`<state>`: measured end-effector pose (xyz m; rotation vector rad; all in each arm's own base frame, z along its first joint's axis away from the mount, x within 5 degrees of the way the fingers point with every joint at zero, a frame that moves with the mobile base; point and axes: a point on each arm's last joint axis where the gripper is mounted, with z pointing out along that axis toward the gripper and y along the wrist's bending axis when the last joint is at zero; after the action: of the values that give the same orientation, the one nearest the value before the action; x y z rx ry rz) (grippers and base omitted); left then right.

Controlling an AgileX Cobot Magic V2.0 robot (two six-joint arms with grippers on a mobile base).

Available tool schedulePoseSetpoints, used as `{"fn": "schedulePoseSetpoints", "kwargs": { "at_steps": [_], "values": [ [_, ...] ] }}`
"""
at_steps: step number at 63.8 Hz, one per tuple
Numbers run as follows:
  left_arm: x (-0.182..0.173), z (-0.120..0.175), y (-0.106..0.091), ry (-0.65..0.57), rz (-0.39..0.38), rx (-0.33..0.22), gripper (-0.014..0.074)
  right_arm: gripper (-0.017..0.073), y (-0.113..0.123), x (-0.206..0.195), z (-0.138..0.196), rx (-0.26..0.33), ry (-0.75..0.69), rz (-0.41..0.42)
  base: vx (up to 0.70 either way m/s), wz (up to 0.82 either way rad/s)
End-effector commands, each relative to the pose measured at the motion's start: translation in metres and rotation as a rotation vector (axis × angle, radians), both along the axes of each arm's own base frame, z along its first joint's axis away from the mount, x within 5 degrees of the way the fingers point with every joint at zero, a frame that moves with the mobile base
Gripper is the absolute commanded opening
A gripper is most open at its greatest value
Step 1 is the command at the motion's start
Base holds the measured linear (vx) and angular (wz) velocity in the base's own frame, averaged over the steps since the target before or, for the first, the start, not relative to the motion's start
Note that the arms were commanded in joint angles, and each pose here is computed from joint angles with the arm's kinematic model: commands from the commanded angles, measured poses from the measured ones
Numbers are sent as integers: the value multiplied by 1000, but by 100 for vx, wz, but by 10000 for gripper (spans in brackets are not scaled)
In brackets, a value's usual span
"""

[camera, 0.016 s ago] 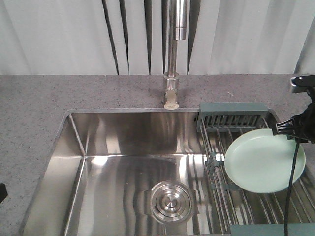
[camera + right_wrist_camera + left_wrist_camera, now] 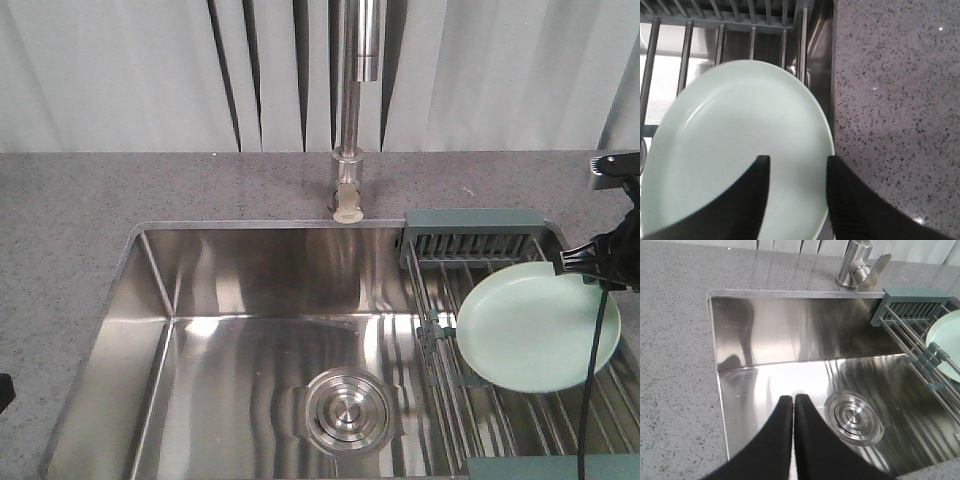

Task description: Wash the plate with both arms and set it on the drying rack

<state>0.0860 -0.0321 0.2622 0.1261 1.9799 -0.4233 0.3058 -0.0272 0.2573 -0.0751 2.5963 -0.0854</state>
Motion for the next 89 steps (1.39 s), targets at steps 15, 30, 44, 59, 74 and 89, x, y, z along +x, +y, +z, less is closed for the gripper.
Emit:
{"fn": "schedulePoseSetpoints", "kwargs": {
  "at_steps": [15,30,44,59,74,89],
  "values": [
    [3,12,2,-60,34,-36,-6,546,0,-3,27,3,-106,-5,0,0],
    [3,12,2,-61,34,-36,-6,327,13,-40,78,54,-257,77,0,0],
    [3,12,2,-61,34,-36,-6,-12,32,-104,130,98,-439,234,0,0],
    [3,12,1,-60,35,-42,-6,-8,49,-174,120,168,-602,314,0,0],
    [11,25,0,-89,74,-210,-6,-8,57,-228,75,215,-708,321,0,0],
    [58,76,-13,-82,-45,-277,-6,-8,55,-248,55,181,-824,283,0,0]
  ]
}}
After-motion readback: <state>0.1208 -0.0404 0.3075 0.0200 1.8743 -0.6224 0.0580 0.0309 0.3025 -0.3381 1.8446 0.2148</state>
